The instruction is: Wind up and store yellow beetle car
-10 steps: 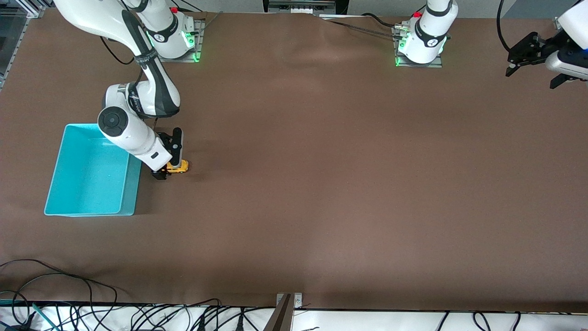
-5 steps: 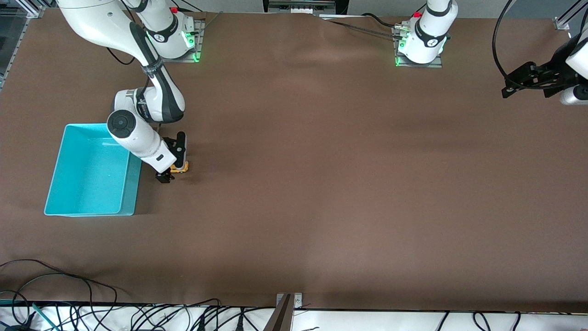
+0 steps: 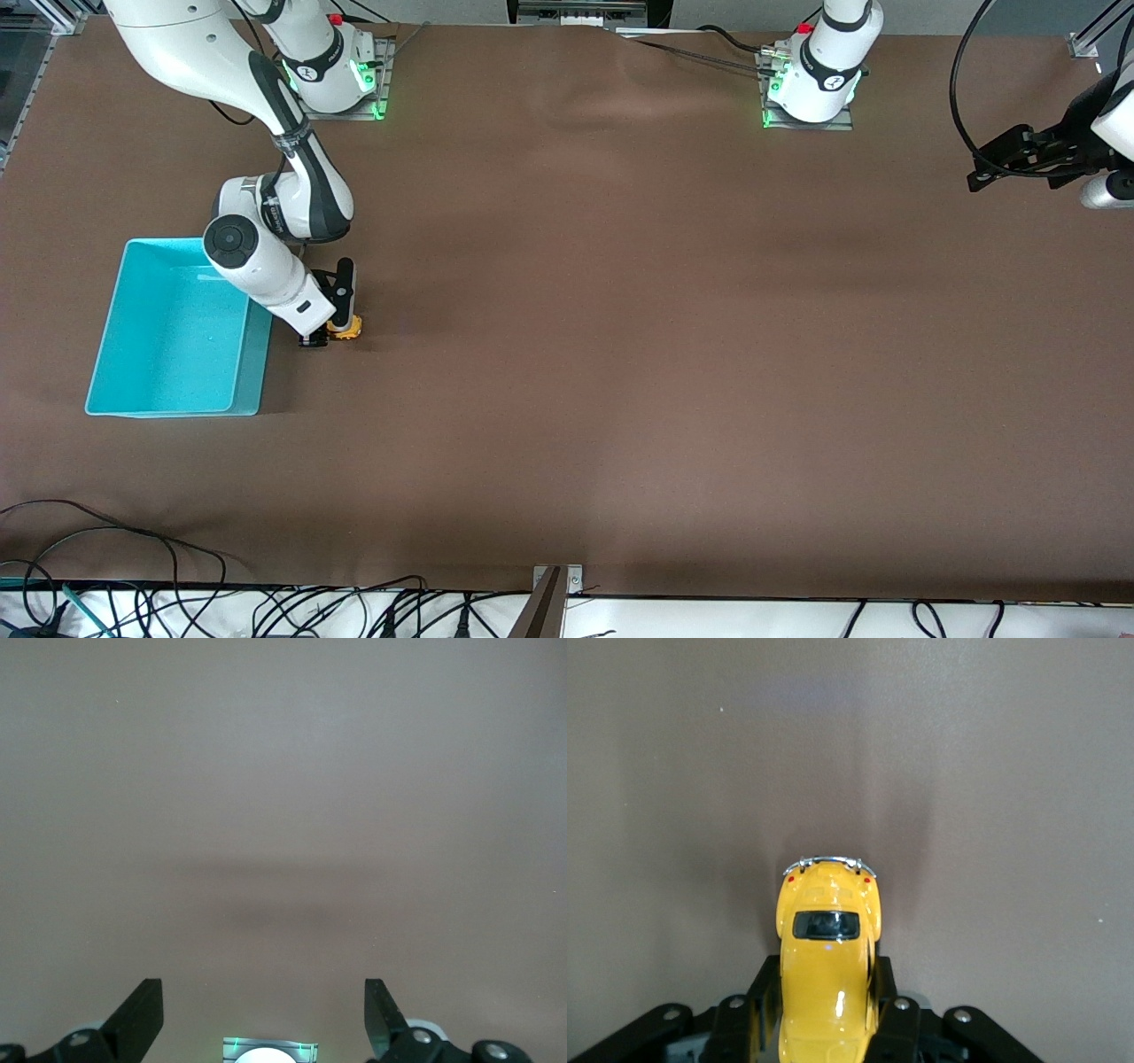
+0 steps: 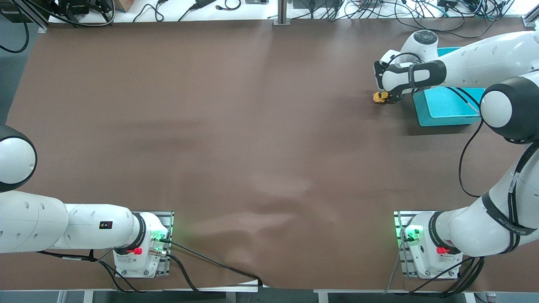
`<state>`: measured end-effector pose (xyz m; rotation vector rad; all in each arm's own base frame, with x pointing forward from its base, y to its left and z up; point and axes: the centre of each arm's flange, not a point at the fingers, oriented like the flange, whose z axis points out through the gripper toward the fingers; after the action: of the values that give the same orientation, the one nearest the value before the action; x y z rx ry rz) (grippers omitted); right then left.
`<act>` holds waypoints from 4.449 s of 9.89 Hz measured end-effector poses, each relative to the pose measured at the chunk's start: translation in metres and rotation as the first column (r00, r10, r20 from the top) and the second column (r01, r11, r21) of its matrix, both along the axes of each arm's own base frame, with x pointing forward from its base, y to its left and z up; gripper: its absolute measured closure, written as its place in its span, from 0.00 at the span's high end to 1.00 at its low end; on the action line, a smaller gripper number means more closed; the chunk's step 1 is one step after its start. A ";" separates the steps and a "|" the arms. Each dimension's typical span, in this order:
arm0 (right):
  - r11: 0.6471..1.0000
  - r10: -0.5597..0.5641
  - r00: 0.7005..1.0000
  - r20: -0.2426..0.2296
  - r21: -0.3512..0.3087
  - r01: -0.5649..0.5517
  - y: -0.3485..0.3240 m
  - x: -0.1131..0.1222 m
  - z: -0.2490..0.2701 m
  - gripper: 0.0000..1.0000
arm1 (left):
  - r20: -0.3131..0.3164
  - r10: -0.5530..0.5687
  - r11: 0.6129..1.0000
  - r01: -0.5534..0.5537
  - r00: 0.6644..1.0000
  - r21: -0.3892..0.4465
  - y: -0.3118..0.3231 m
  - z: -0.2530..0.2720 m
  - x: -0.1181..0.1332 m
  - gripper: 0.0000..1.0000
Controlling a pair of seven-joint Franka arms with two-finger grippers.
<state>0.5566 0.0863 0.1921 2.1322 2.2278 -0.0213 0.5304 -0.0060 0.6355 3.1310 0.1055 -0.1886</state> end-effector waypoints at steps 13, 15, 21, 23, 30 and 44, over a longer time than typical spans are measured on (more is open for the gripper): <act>0.873 -0.487 0.869 -0.093 -0.075 0.481 -0.168 0.032 0.138 0.45 | -0.004 -0.014 1.000 0.014 1.000 -0.009 -0.008 -0.004 0.000 1.00; 0.833 -0.551 0.833 -0.057 -0.092 0.545 -0.213 0.013 0.102 0.45 | -0.005 -0.008 1.000 0.008 1.000 -0.009 -0.005 -0.004 0.000 1.00; 0.760 -0.649 0.753 -0.107 -0.118 0.639 -0.251 -0.017 0.027 0.45 | -0.007 -0.010 1.000 0.010 1.000 -0.009 -0.006 -0.005 0.001 1.00; 0.753 -0.658 0.744 -0.117 -0.126 0.646 -0.252 -0.019 0.017 0.45 | -0.007 -0.015 1.000 0.014 1.000 -0.009 -0.009 -0.005 0.001 1.00; 0.726 -0.688 0.723 -0.063 -0.069 0.684 -0.247 0.005 0.038 0.99 | -0.007 -0.015 1.000 0.015 1.000 -0.009 -0.009 -0.005 0.001 1.00; 0.282 -0.957 0.274 -0.095 -0.076 0.957 -0.036 0.076 0.331 1.00 | -0.007 -0.019 1.000 0.019 1.000 -0.010 -0.011 -0.005 0.001 1.00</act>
<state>0.6328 0.0502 0.5228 3.1391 0.5231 -0.2109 0.5311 -0.0173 0.6304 3.1229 0.0743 -0.2004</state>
